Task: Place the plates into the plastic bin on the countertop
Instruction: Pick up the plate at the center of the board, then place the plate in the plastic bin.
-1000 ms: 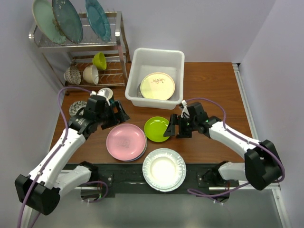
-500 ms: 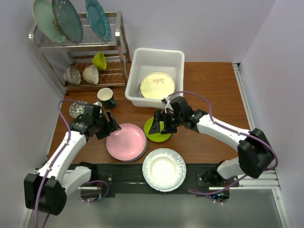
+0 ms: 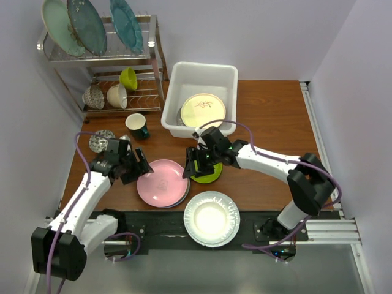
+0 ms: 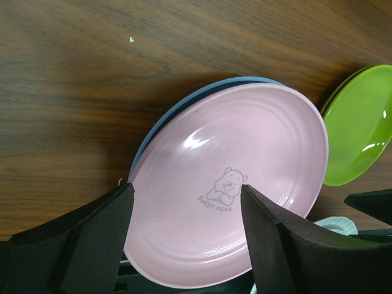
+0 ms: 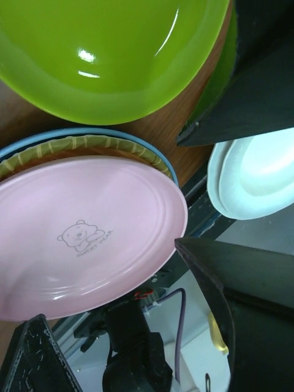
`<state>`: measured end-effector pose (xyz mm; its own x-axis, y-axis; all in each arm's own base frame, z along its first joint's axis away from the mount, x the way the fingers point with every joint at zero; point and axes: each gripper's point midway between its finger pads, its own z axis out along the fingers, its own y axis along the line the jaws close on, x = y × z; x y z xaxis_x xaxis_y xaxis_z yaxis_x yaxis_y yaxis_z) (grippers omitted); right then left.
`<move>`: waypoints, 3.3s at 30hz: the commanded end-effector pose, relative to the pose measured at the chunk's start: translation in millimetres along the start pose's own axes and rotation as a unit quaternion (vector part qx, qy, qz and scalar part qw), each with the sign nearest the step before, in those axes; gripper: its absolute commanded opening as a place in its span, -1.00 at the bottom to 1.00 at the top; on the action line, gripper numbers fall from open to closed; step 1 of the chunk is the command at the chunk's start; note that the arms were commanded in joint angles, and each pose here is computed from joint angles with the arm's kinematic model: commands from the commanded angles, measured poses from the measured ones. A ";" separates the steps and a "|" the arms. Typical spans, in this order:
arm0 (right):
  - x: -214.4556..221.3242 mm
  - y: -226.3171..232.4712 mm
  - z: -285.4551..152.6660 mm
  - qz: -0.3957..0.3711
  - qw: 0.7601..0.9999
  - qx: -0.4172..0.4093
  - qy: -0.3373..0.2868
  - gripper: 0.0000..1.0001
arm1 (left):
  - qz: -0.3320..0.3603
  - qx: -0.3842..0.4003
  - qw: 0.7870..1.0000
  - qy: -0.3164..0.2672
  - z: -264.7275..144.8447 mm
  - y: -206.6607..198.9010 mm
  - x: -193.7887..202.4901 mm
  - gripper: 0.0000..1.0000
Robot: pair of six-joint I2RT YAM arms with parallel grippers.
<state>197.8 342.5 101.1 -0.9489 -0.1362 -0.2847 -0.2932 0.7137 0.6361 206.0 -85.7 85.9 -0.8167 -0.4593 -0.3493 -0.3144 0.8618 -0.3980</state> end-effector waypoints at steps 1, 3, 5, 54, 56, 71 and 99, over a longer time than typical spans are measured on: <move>-6.9 3.3 7.9 -0.009 0.999 0.032 -0.004 0.22 | 0.016 0.001 1.000 -0.019 -8.6 -2.8 -11.7 0.50; -3.5 1.7 11.9 -0.014 0.999 0.042 0.005 0.19 | 0.017 0.003 1.000 -0.018 -9.0 -4.0 -12.0 0.50; -0.8 -3.2 18.1 -0.013 0.999 0.051 0.012 0.15 | 0.017 0.005 1.000 -0.020 -9.8 -4.6 -12.2 0.50; -23.1 6.5 -3.2 -0.049 0.992 0.110 -0.034 -0.92 | 0.016 0.015 0.999 -0.035 -16.8 -4.9 -11.1 0.52; -25.0 8.3 -8.0 -0.051 0.992 0.112 -0.039 -0.93 | 0.016 0.014 0.999 -0.038 -18.6 -5.6 -13.4 0.54; -47.2 9.6 -53.3 -0.085 0.978 0.163 -0.094 -0.97 | -0.004 0.039 0.992 -0.122 -51.0 -21.1 -43.5 0.94; -130.9 3.6 -126.0 -0.050 0.967 0.168 -0.187 -0.97 | -0.002 0.059 0.987 -0.150 -61.0 -26.8 -49.7 1.00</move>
<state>286.8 281.9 197.1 -0.8208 -0.0708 -0.5667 -0.2695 0.9229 0.2750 221.6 -68.5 165.0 -0.6297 -0.5206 -0.5765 -0.2681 0.8422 -0.4678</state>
